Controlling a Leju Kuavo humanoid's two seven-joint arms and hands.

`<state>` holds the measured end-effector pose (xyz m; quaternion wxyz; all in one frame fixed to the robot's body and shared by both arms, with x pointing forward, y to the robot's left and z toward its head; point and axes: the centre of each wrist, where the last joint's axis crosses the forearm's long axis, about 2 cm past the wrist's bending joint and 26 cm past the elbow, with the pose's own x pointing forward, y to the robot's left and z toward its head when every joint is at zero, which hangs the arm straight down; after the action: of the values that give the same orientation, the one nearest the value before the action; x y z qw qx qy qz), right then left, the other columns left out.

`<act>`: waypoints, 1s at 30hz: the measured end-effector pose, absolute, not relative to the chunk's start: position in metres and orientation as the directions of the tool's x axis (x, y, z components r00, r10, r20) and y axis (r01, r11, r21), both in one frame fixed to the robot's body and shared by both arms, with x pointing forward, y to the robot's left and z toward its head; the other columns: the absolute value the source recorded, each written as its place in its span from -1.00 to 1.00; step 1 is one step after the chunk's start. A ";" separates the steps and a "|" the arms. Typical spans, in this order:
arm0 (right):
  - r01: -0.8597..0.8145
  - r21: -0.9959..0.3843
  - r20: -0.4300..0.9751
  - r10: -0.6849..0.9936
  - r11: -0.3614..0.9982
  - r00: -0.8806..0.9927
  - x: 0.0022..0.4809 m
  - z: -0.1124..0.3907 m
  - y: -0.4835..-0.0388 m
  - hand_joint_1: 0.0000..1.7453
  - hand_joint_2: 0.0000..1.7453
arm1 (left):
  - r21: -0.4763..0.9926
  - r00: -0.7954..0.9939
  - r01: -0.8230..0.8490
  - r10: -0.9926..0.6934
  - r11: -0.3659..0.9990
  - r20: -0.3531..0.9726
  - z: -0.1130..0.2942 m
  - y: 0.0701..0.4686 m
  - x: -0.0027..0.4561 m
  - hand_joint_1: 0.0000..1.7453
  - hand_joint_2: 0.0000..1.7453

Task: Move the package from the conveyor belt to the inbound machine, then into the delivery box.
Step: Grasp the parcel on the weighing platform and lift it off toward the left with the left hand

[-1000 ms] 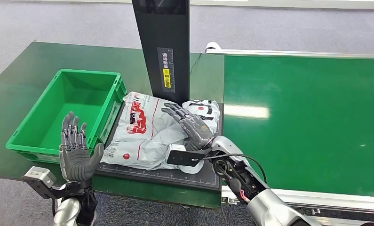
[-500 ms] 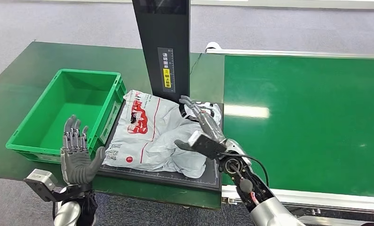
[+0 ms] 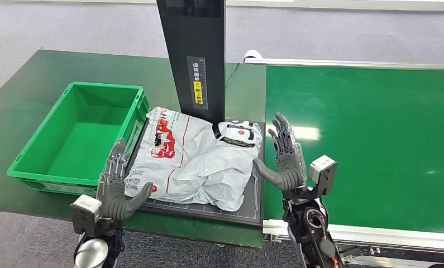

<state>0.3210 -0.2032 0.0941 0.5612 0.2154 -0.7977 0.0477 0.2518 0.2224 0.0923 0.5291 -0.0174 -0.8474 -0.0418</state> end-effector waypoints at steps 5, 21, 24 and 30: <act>-0.377 0.177 0.911 -0.297 0.909 -0.288 0.316 0.094 -0.207 -1.00 1.00 | 0.068 -0.440 0.087 -0.023 0.994 0.898 0.092 0.219 0.256 -1.00 1.00; -0.369 0.172 0.910 -0.291 0.913 -0.295 0.313 0.097 -0.209 -1.00 1.00 | 0.470 -0.399 0.111 -0.394 0.876 0.828 0.112 0.204 0.302 -1.00 1.00; -0.376 0.174 0.910 -0.295 0.910 -0.292 0.314 0.098 -0.206 -1.00 1.00 | 0.641 -0.344 0.126 -0.572 0.757 0.744 0.123 0.196 0.335 -1.00 1.00; -0.387 0.173 0.919 -0.290 0.906 -0.268 0.312 0.098 -0.200 -1.00 1.00 | 0.860 -0.256 0.227 -0.825 0.456 0.505 0.130 0.185 0.378 -1.00 1.00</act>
<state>0.3122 -0.1997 0.0979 0.5661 0.2128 -0.7952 0.0425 0.3784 0.1846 0.1300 0.5637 0.2332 -0.6406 -0.4664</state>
